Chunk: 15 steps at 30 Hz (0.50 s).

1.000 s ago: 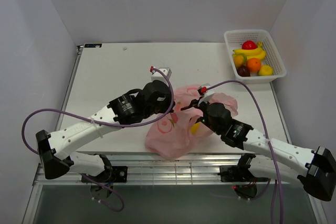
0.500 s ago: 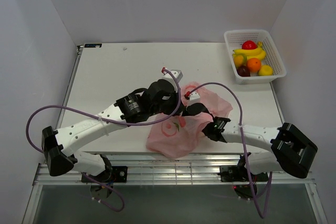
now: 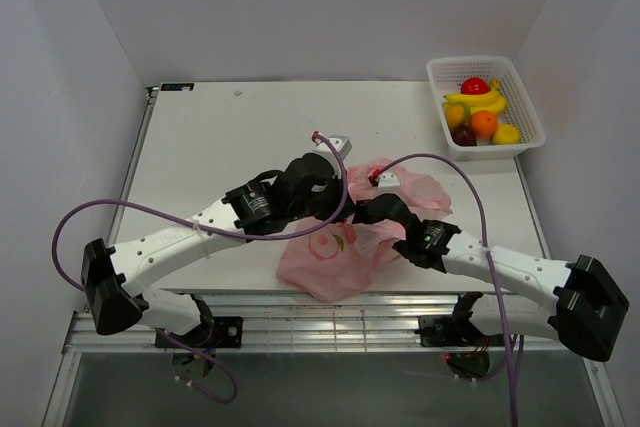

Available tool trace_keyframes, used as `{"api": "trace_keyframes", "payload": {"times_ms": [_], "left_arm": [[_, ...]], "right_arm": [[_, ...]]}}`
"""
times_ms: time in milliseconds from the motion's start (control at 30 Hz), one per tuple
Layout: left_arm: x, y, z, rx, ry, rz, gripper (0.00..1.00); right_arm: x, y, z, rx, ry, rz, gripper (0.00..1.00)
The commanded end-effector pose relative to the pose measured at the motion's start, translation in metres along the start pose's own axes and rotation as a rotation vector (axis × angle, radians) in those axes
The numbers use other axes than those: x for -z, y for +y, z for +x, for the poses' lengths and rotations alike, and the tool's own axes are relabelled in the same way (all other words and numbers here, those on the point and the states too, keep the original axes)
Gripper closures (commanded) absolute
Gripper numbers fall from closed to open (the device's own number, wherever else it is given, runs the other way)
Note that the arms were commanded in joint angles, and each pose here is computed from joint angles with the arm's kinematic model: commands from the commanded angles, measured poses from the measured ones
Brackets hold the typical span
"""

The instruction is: Take the fake fruits out of the plastic bag

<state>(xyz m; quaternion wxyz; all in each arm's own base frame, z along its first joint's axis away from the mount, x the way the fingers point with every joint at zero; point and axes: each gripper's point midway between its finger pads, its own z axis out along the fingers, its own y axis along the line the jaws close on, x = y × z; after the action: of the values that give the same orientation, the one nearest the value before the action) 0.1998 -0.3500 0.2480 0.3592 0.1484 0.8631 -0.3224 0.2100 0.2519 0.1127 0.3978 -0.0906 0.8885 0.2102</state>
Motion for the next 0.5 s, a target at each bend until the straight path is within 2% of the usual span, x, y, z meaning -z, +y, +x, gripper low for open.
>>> {"api": "trace_keyframes", "payload": {"times_ms": [0, 133, 300, 467], "left_arm": [[0.01, -0.009, -0.008, 0.009, -0.037, 0.046, 1.0], [0.009, -0.012, -0.006, 0.015, -0.028, 0.061, 1.0], [0.01, -0.013, -0.003, 0.015, -0.022, 0.077, 1.0], [0.011, -0.014, 0.001, 0.014, -0.011, 0.091, 1.0]], "right_arm": [[0.003, -0.011, 0.019, -0.014, 0.083, 0.05, 0.1], [-0.002, -0.023, 0.045, -0.02, 0.191, 0.125, 0.1], [-0.012, -0.041, 0.067, -0.014, 0.249, 0.219, 0.1], [-0.031, -0.043, 0.071, -0.014, 0.217, 0.227, 0.1]]}}
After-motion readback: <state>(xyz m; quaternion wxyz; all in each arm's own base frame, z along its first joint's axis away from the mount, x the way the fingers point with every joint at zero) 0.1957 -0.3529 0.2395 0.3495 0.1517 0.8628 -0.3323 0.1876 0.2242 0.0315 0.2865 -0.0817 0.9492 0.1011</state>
